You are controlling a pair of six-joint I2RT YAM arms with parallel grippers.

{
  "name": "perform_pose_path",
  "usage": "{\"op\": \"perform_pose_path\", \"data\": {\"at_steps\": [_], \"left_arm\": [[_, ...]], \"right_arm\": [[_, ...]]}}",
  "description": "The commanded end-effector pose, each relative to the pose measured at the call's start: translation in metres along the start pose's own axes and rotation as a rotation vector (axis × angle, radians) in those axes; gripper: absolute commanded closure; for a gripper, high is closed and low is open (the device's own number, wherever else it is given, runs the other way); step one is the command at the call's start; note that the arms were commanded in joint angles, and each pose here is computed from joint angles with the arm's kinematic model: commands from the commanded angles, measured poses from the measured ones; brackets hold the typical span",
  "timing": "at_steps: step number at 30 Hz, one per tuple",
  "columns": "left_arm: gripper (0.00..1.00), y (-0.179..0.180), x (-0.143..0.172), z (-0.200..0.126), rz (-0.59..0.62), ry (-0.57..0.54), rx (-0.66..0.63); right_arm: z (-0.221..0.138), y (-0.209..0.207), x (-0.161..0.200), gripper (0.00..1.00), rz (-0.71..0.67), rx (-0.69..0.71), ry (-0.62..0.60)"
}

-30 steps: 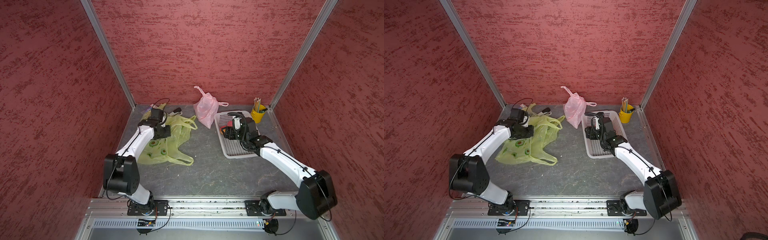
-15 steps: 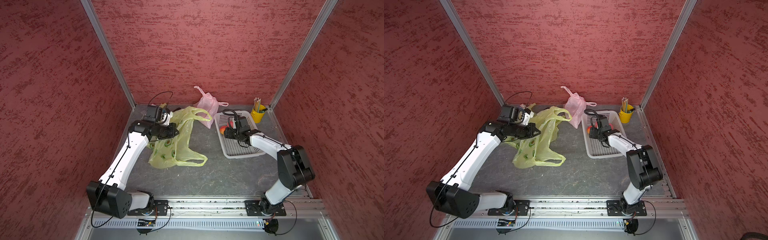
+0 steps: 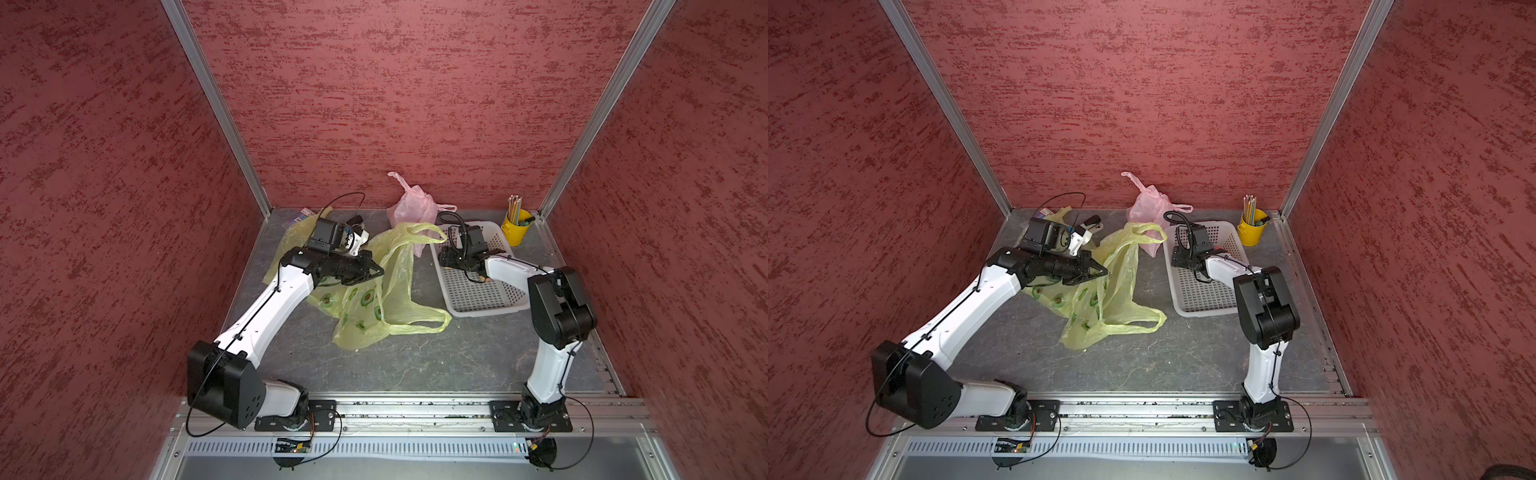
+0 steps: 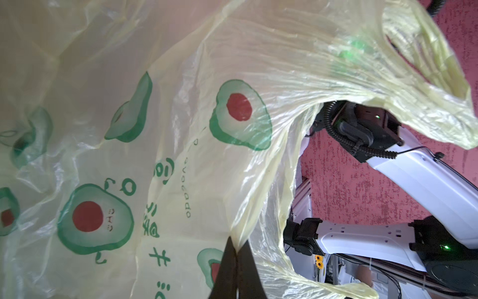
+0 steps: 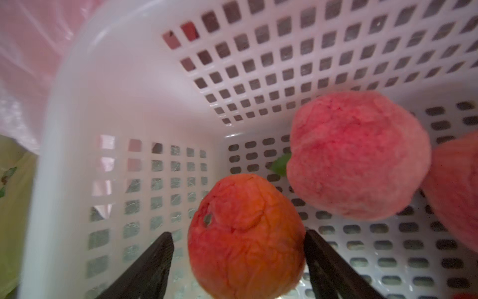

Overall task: Place the peach into a plastic bag & tie a knot
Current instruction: Pick up the peach from the basket, then place the peach in the plastic bag.

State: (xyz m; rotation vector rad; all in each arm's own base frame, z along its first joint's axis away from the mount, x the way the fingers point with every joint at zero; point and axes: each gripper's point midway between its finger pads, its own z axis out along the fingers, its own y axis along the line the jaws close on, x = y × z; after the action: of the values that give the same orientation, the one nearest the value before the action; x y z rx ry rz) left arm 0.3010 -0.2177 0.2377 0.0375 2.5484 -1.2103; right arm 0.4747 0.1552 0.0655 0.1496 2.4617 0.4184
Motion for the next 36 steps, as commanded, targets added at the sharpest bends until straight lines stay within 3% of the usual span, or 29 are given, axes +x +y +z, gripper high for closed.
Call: {"op": "perform_pose_path", "data": {"at_steps": [1, 5, 10, 15, 20, 24, 28, 36], "left_arm": [[1.00, -0.022, -0.012, -0.002, 0.033, -0.038, 0.090], [1.00, -0.021, -0.013, 0.002, 0.027, -0.031, 0.095], [1.00, -0.019, -0.015, 0.004, 0.030, -0.032, 0.095], [1.00, -0.017, -0.019, 0.004, 0.027, -0.043, 0.096], [1.00, -0.017, -0.021, 0.006, 0.025, -0.046, 0.100], [1.00, -0.016, -0.023, 0.010, 0.019, -0.045, 0.104], [1.00, -0.017, -0.024, 0.012, 0.018, -0.048, 0.106], [1.00, -0.021, -0.023, 0.016, 0.018, -0.039, 0.114]], "right_arm": [[0.004, -0.006, -0.008, 0.22, 0.030, 0.013, -0.028], [-0.004, -0.005, -0.011, 0.42, 0.040, -0.020, -0.056], [-0.045, 0.008, -0.017, 0.53, 0.031, -0.090, -0.109], [-0.126, 0.037, -0.019, 0.59, 0.028, -0.246, -0.188], [-0.241, 0.095, -0.020, 0.65, -0.044, -0.591, -0.312], [-0.300, 0.141, -0.012, 0.69, -0.115, -0.839, -0.316], [-0.313, 0.185, 0.005, 0.70, -0.205, -0.942, -0.249], [-0.272, 0.220, 0.038, 0.67, -0.279, -0.944, -0.092]]}}
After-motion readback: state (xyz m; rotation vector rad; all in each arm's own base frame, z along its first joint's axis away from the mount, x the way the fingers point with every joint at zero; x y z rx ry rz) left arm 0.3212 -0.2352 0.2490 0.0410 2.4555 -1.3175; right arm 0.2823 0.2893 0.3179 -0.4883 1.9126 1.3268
